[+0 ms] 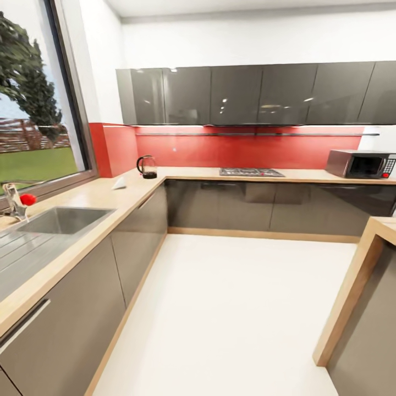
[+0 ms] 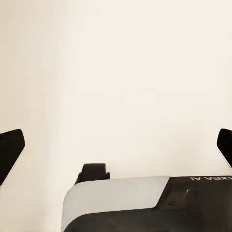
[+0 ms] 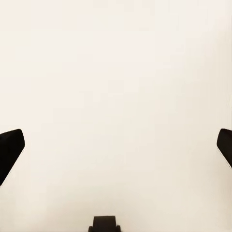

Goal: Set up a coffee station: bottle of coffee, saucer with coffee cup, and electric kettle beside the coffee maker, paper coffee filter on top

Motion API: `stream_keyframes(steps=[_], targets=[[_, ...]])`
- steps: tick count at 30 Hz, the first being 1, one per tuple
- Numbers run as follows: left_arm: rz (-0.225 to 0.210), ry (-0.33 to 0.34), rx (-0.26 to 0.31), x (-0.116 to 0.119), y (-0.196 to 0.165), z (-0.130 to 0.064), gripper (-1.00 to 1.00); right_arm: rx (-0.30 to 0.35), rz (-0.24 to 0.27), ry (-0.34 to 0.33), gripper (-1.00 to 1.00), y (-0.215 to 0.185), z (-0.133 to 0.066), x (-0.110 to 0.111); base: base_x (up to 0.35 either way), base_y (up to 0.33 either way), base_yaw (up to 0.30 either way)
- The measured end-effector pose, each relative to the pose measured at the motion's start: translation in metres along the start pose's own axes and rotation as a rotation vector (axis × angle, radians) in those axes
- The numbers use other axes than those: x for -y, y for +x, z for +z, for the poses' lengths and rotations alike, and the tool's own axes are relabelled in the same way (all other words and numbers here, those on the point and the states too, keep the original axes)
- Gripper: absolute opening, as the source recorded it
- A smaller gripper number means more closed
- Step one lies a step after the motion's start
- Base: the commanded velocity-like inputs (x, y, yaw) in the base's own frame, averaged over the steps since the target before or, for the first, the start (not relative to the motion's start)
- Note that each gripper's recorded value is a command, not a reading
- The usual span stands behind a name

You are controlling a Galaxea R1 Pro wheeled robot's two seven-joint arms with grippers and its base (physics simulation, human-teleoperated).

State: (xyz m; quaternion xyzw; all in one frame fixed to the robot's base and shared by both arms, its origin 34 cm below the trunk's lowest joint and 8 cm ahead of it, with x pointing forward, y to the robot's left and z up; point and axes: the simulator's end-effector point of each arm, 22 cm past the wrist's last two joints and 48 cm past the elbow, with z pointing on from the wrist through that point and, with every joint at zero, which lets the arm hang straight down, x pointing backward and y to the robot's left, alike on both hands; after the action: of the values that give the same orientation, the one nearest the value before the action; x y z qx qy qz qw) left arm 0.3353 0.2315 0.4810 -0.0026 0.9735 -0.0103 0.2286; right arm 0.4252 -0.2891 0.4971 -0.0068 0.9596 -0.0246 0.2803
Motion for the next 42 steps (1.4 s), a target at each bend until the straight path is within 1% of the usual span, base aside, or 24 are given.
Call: stream_keyframes(steps=[14, 25, 33, 42], targets=[[0.0, 0.0, 0.0, 0.0001, 0.0001, 0.0, 1.0, -0.001, 0.002, -0.002, 1.0, 0.0003, 0.0, -0.0018, 0.322, -0.081, -0.007], [0.0, 0.0, 0.0, -0.0002, 0.0, 0.0, 1.0, -0.001, 0.002, -0.003, 1.0, 0.0002, 0.0, -0.0024, 0.322, -0.085, -0.116], [0.0, -0.001, 0.0, -0.0007, 0.0, 0.0, 1.0, -0.002, 0.002, -0.002, 1.0, 0.0003, 0.0, -0.0021, 0.322, -0.018, -0.016], [0.005, -0.01, 0.001, -0.0083, -0.0005, 0.0, 1.0, -0.002, 0.002, -0.002, 1.0, 0.0004, 0.0, -0.002, 0.322, -0.001, -0.001]])
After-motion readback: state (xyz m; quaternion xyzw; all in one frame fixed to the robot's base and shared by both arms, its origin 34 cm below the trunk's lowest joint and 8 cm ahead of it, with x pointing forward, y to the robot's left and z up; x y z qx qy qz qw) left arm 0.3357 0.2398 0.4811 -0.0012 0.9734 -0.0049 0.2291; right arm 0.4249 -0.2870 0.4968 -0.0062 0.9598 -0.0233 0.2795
